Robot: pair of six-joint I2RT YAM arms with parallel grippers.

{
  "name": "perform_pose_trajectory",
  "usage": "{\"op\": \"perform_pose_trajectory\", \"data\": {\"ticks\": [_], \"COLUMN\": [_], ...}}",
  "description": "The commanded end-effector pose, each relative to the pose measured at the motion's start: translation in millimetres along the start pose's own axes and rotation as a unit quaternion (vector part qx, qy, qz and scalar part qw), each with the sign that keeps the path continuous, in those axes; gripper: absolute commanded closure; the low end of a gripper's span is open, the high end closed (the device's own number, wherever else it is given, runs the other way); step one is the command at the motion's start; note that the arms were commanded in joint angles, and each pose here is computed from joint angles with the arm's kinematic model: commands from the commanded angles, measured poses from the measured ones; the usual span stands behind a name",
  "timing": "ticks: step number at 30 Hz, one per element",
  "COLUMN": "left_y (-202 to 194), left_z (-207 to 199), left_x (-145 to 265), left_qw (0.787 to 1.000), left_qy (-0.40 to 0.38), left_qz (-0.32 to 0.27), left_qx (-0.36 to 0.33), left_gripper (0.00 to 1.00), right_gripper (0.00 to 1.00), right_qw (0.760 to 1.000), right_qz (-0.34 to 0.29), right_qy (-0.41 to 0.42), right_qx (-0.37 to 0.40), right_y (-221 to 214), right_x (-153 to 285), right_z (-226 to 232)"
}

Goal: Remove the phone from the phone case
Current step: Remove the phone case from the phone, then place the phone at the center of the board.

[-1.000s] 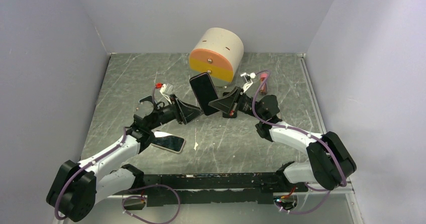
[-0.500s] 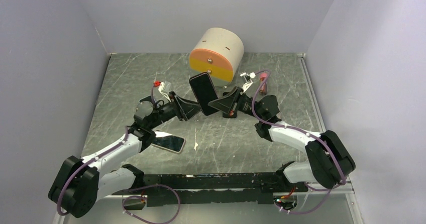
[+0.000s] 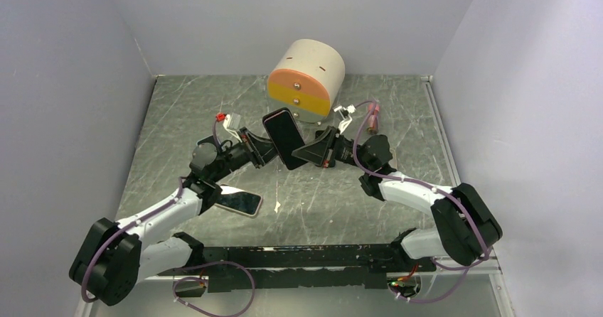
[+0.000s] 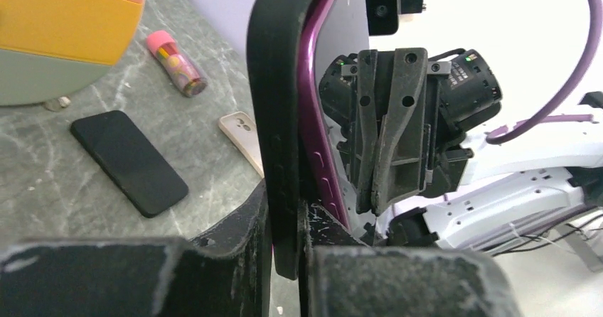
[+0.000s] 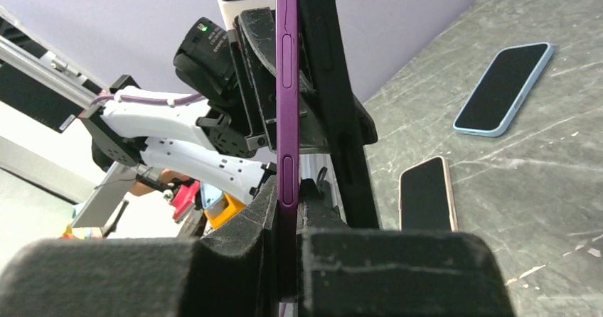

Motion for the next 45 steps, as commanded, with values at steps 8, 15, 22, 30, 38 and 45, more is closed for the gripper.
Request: {"op": "perform_pose_trajectory", "data": {"ticks": [8, 15, 22, 30, 38, 45], "left_y": [28, 27, 16, 2, -10, -19], "left_z": [-4, 11, 22, 27, 27, 28], "left_x": [5, 16, 30, 38, 34, 29], "left_qw": [0.993, 0.982, 0.974, 0.976, 0.987, 0.992], "left_qy": [0.066, 0.156, 0.207, 0.209, 0.162, 0.119], "left_qz": [-0.091, -0.103, -0.092, -0.064, -0.020, 0.025], "left_qx": [-0.022, -0.014, -0.004, -0.002, -0.012, -0.021], "left_gripper": [0.97, 0.97, 0.98, 0.97, 0.97, 0.98], "right_gripper": [1.00, 1.00, 1.00, 1.00, 1.00, 1.00], "right_qw": [0.998, 0.996, 0.990, 0.963, 0.897, 0.866], "right_qz": [0.039, 0.039, 0.020, -0.018, -0.070, -0.070], "right_qy": [0.011, -0.041, -0.125, -0.262, -0.433, -0.494], "right_qx": [0.054, 0.065, 0.062, 0.061, 0.058, 0.035], "right_y": [-2, -5, -5, -1, 8, 10], "right_x": [4, 16, 41, 83, 130, 152], "right_z": [10, 1, -19, -45, -79, -111]}}
Point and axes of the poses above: each gripper's point midway between its finger pads, its own x axis back along the fingers, its own z axis along the line the jaws close on, y = z × x, the point moved 8 cm from there along x, back along the fingers, and after that the axes turned 6 degrees about x, right-handed, at the moved point
